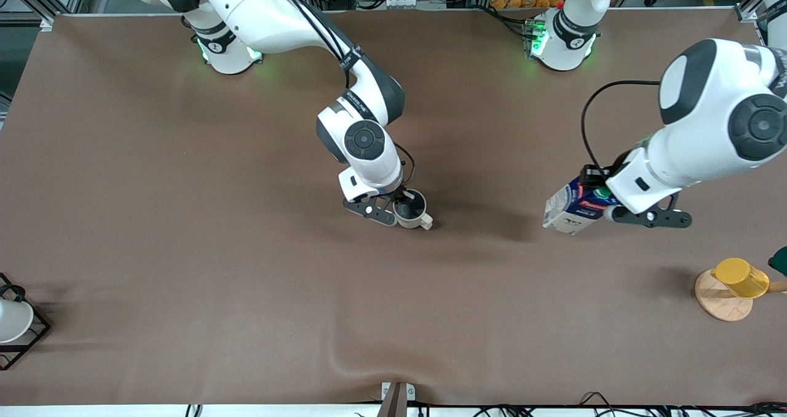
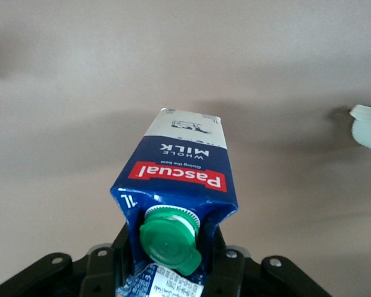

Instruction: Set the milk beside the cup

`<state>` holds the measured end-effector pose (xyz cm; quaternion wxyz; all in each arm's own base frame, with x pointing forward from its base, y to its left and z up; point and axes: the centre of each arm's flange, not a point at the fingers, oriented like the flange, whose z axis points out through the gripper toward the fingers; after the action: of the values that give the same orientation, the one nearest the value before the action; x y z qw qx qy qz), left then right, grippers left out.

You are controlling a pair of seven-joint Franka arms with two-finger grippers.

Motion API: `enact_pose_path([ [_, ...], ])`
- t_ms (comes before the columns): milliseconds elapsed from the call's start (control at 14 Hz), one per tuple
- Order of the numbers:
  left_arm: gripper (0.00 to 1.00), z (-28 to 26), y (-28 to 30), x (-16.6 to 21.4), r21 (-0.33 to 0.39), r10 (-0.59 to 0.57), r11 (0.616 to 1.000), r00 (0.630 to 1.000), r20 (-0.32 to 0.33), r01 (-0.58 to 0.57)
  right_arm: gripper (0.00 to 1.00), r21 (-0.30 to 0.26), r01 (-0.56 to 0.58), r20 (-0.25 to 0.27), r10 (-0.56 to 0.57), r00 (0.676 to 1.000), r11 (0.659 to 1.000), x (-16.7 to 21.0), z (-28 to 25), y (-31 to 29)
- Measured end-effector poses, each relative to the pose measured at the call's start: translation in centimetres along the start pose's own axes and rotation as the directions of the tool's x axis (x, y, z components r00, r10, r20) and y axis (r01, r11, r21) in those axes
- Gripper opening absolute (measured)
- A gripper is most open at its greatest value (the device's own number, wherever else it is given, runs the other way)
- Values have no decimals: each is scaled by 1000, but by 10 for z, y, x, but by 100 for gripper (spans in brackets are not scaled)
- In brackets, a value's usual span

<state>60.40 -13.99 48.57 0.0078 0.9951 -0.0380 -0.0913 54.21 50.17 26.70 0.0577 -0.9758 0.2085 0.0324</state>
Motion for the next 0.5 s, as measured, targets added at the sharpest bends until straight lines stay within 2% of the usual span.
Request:
enact_pose_path([
  [143,50,0,30,-7,-2,-39,999,999,8,39,18,0,3,-10,-3,1000,1000,2,-2,-1],
  [286,50,0,66,-18,-2,-77,997,997,18,77,39,-3,-1,-13,1,1000,1000,4,-3,0],
  [500,50,1,118,-37,2,-92,996,995,25,92,69,-52,-7,10,7,1000,999,10,-21,0],
])
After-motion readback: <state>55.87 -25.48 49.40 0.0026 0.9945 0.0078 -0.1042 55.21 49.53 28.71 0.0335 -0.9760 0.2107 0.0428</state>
